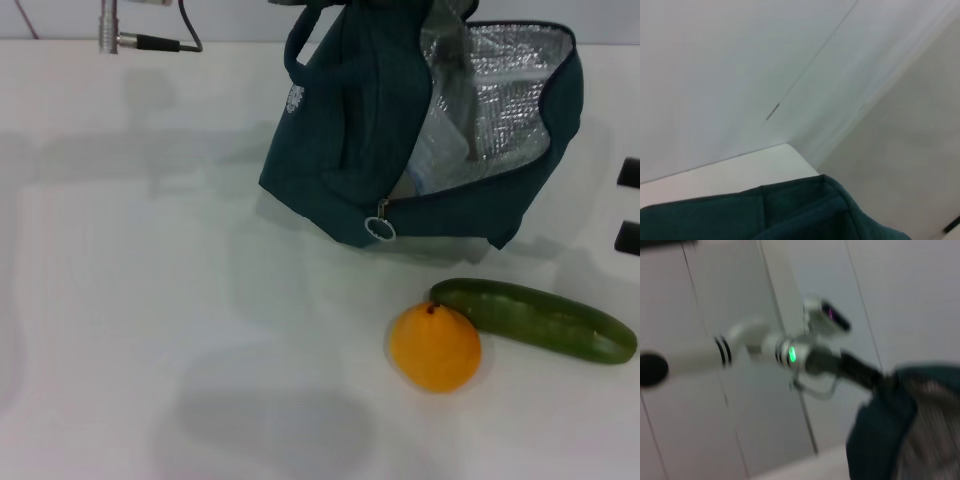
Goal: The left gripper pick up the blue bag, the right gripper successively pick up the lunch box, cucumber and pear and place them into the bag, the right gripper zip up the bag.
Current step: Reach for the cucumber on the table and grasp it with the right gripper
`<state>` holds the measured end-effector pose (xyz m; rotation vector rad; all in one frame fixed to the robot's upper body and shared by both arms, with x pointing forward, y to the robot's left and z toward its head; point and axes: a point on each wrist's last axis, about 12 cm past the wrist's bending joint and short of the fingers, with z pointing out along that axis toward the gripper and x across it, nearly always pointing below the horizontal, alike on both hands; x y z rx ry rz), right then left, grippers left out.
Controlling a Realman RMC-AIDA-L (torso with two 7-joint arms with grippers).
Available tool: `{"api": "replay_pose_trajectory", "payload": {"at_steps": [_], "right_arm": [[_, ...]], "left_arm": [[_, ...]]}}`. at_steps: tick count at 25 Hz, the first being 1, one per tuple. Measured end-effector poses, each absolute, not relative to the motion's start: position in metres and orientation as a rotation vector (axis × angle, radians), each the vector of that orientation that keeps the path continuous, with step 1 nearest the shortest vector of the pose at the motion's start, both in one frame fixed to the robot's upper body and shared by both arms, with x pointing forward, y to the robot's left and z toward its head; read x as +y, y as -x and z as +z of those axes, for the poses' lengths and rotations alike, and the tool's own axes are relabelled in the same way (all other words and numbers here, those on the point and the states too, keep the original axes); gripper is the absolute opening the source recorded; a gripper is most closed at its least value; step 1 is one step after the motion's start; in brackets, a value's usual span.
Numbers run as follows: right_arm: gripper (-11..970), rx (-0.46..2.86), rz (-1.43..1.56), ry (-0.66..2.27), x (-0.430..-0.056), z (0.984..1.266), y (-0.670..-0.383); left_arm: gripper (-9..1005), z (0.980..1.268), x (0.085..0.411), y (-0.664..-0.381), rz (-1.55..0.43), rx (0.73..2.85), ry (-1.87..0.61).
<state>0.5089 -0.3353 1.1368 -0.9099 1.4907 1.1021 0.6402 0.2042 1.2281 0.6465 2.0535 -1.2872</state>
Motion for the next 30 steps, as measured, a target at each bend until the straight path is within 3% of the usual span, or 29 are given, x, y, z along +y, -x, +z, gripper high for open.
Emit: {"api": "replay_pose_trajectory", "payload": {"at_steps": [12,20,30], "right_arm": [[809,2.073,0.896,1.224,-0.322,1.185,-0.552],[810,2.293,0.77,1.411,-0.266,1.214,-0.59],[810,2.431,0.627,1.637,-0.201,1.21,-0.604]], "left_arm": [[50,1.22,0.212,-0.64,-1.265,2.063,-0.591],[50,1.218,0.212,-0.64,-1.265,2.058,-0.572],[51,1.217,0.212,-0.64,-1.27,2.056,-0.564]]}}
